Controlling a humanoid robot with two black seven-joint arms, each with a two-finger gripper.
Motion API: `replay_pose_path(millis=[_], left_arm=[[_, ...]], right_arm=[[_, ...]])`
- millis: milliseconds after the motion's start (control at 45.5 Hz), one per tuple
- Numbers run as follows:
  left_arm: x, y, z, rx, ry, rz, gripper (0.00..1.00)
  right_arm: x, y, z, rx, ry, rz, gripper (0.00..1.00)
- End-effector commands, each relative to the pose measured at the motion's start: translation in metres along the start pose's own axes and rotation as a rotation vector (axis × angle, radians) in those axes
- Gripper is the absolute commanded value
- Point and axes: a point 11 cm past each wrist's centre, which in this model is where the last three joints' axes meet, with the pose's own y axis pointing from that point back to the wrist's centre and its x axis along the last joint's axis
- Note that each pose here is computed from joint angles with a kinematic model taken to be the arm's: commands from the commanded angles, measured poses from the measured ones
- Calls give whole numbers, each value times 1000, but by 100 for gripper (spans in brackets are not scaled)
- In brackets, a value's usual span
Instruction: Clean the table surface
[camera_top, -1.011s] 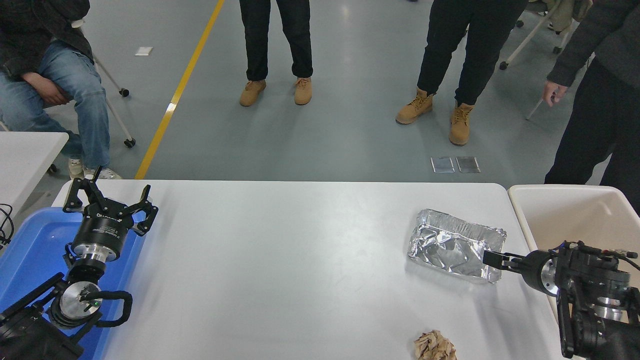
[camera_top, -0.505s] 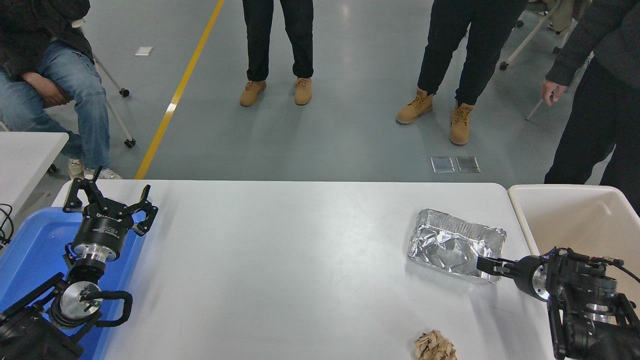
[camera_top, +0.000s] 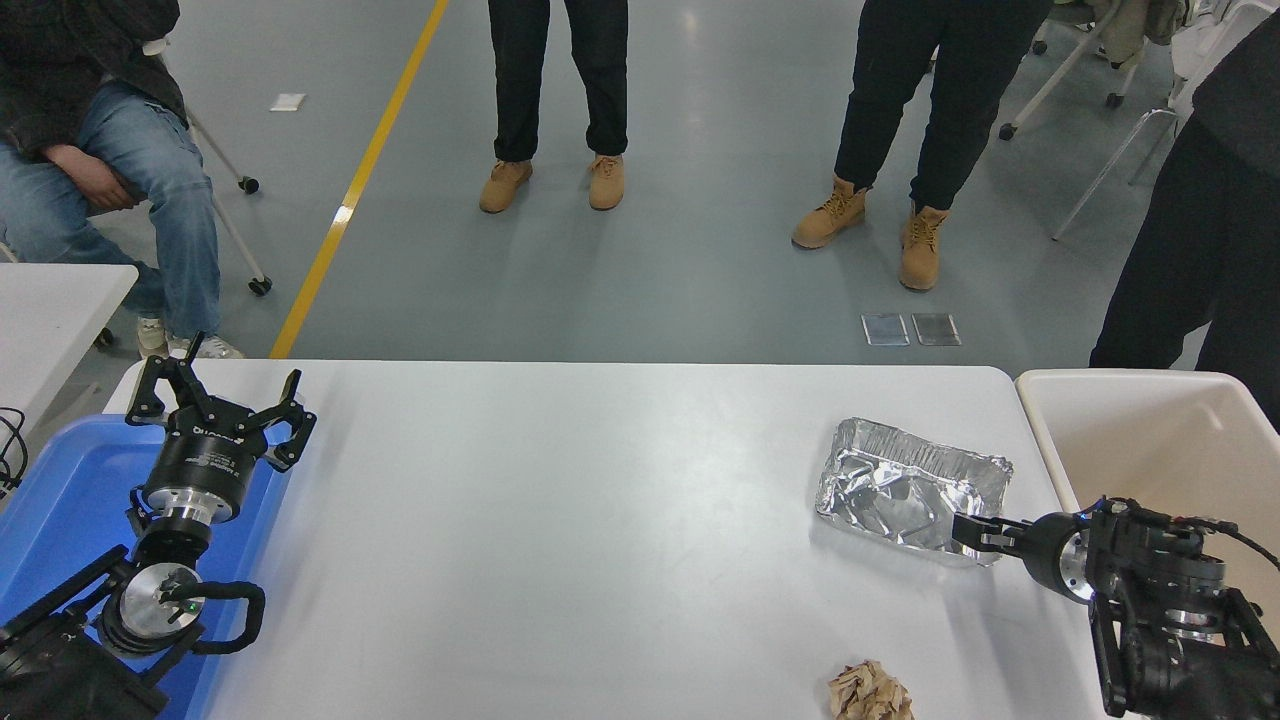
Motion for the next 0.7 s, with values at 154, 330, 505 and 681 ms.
replay_pose_path(millis=[154, 330, 505, 681], left_arm=[[0, 0, 0, 0, 0, 0, 99], [0, 0, 0, 0, 0, 0, 99], [0, 0, 0, 0, 0, 0, 99], [0, 0, 0, 0, 0, 0, 99]], right_arm=[[-3, -1, 2, -6, 21, -14, 29], [-4, -1, 2, -5, 21, -15, 10], [-2, 0, 2, 1, 20, -13, 0], [21, 3, 5, 21, -28, 23, 0]])
